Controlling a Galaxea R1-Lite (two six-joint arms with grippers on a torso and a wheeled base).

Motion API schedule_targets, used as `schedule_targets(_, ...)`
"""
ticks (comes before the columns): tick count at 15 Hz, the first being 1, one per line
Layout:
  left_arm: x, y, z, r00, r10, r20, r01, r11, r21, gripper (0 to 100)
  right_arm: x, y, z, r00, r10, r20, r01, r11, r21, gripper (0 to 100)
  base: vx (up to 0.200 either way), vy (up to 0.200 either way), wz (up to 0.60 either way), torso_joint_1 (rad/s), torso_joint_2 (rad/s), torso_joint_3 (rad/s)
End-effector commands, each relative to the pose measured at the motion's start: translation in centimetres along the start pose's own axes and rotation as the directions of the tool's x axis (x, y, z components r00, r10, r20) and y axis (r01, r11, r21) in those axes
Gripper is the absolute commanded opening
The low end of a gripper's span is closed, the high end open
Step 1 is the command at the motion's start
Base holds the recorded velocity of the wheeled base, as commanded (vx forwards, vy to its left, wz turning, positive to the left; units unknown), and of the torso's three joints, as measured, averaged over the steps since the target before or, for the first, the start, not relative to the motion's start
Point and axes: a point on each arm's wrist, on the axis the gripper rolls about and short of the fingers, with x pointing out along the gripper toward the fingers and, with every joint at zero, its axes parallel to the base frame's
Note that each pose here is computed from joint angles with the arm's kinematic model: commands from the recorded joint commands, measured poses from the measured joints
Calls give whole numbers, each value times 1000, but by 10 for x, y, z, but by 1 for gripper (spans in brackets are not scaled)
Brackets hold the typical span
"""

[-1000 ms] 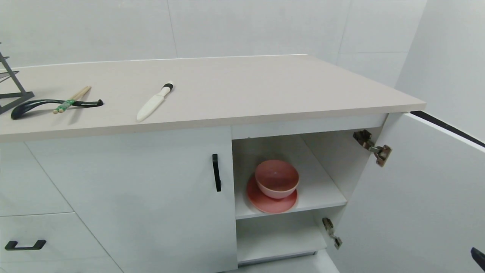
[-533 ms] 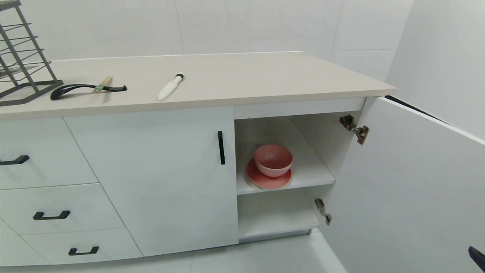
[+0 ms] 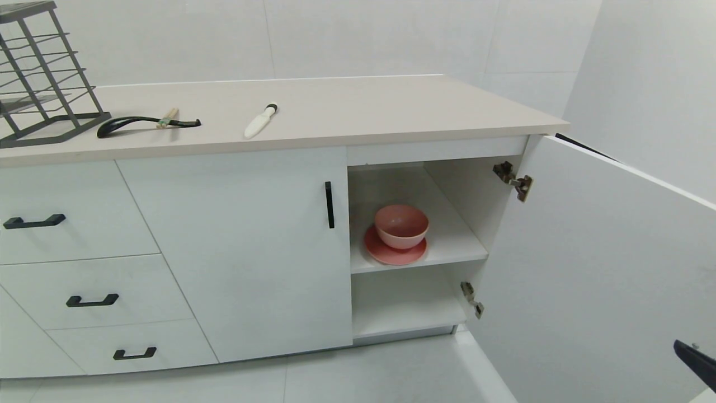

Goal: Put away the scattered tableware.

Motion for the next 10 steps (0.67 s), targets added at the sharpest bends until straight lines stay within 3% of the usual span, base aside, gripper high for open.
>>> schedule_targets(1,0,0,0,1000,2,1,-2,1000,-7,100,-6,-2,-4,999,-51,11,51,999,17,100,0,0,0,0,0,0)
schedule_targets(3,0,0,0,1000,3,1,-3,1000,-12,100,-23,-2,-23,997,-71,18,70,997,23,100,0,0,0,0,0,0)
schedule_targets(5,0,0,0,1000,3,1,-3,1000,-12,100,-49,0,-42,990,-112,89,109,993,40,100,0,0,0,0,0,0)
schedule_targets(8,0,0,0,1000,3,3,-3,1000,-17,100,-61,4,-48,961,-207,183,196,978,77,100,0,0,0,0,0,0)
schedule_targets(10,0,0,0,1000,5,3,-5,1000,-24,100,-67,8,-56,960,-124,250,111,992,63,100,0,0,0,0,0,0)
